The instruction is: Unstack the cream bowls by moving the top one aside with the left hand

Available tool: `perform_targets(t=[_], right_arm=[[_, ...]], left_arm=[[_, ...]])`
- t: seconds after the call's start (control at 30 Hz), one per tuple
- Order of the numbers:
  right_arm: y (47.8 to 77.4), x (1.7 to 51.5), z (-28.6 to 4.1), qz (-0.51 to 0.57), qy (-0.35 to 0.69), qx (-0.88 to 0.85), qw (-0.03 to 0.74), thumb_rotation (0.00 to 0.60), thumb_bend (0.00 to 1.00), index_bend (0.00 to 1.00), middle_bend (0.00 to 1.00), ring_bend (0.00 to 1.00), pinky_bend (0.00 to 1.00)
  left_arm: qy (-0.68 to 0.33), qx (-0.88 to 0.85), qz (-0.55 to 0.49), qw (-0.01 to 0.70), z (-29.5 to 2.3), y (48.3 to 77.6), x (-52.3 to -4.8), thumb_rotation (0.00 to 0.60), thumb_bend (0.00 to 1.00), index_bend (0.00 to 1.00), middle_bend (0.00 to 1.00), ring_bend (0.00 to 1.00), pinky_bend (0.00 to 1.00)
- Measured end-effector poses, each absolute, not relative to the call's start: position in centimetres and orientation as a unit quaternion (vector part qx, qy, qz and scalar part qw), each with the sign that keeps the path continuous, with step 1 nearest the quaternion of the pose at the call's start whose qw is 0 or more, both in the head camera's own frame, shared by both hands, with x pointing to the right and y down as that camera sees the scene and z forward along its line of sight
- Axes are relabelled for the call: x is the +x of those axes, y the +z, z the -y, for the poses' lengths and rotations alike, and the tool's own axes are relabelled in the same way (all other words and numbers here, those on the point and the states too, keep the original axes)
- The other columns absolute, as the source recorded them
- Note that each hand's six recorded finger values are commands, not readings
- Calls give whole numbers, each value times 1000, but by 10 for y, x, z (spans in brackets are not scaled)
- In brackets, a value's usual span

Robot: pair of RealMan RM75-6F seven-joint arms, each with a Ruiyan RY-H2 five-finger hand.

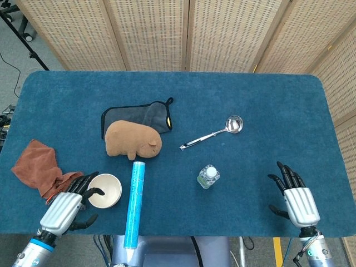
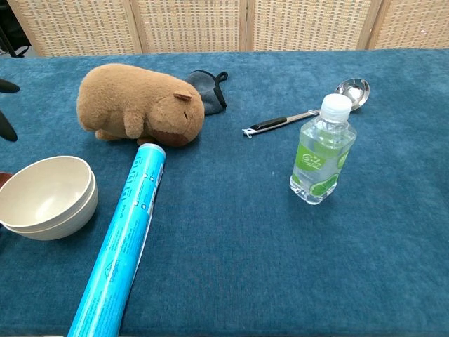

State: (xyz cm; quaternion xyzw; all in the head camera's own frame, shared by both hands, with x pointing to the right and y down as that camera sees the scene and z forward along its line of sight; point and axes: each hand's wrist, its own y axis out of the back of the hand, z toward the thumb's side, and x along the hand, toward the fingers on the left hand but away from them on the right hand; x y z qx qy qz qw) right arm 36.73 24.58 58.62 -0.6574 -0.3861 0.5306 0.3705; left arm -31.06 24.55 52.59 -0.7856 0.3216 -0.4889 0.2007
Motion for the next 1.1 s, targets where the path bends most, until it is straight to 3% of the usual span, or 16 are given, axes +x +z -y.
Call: perform_targets(t=[0.47,1.1], right_arm=[[587,371,-243,392,536,-650,369,600,156,217,0,0,152],[587,374,-242,394,540,-644,371,600,156,217,0,0,152]], left_arm=[[-509,-783,-297,196,-257,524,-321,600,312,342,11,0,41],[-574,-746,-252,227,-264,547,-349,600,317,351,11,0,40]])
